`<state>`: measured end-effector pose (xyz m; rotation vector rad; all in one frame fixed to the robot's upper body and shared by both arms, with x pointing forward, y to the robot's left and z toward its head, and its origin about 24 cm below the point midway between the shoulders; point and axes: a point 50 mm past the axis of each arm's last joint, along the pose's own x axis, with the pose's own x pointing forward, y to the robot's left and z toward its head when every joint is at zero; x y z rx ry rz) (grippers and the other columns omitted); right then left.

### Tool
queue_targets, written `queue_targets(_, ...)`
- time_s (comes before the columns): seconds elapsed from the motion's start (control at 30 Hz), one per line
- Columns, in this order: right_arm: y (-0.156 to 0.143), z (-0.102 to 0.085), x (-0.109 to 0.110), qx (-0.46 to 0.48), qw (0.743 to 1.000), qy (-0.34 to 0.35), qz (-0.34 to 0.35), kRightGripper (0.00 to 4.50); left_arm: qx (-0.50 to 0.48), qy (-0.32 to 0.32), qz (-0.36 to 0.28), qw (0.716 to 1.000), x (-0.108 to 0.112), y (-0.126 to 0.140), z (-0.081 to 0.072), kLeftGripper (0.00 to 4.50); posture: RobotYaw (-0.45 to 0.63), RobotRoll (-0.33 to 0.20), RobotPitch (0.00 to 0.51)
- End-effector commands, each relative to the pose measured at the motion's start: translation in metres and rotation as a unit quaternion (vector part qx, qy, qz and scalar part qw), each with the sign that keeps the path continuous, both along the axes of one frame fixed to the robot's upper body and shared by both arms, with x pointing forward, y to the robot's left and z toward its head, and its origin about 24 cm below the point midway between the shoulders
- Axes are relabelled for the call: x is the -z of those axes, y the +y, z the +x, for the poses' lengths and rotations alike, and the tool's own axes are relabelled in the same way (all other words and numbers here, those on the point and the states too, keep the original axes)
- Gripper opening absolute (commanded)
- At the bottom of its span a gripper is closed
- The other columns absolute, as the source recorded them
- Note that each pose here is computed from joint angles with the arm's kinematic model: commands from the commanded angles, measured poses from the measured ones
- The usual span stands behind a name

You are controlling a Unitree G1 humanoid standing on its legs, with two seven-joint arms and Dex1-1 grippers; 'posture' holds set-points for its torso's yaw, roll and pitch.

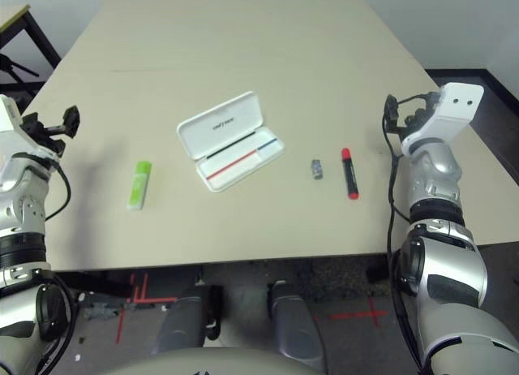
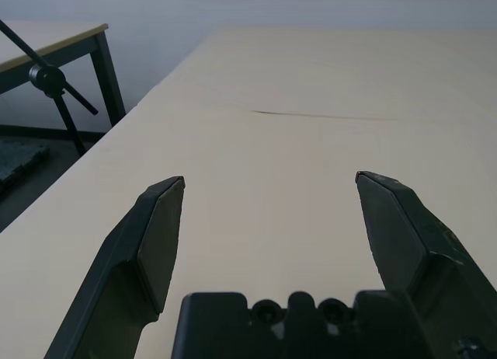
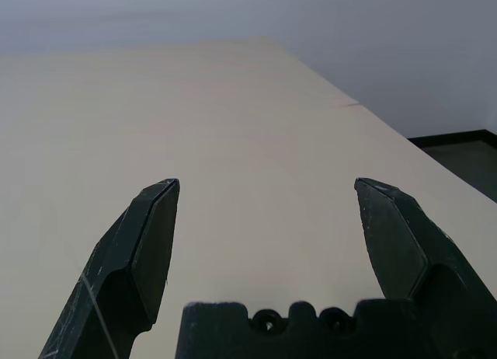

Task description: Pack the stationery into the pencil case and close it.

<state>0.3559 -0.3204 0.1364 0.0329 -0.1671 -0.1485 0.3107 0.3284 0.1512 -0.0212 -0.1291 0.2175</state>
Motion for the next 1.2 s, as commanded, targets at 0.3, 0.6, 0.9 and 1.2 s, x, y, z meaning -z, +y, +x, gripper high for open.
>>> queue_targets(0.3, 0.009, 0.006, 0.001, -0.012, 1.000, 0.002, 0.005, 4.50, -0.011, -0.004, 0.005, 1.000, -0.003, 0.005, -0.007, 4.44, 0.08, 0.000, 0.115)
queue_targets(0.6, 0.022, 0.010, -0.002, -0.085, 0.996, 0.019, -0.030, 4.50, 0.007, 0.001, 0.008, 1.000, -0.004, 0.000, -0.009, 4.44, 0.08, 0.000, 0.108)
queue_targets(0.9, 0.031, -0.003, -0.019, -0.318, 0.934, 0.081, -0.140, 4.50, 0.086, 0.023, 0.025, 0.996, -0.012, -0.030, -0.017, 4.44, 0.08, 0.000, 0.101)
queue_targets(1.2, 0.034, -0.025, -0.015, -0.463, 0.837, 0.181, -0.230, 4.50, 0.219, 0.081, 0.054, 0.971, -0.012, -0.080, -0.032, 4.44, 0.09, 0.000, 0.100)
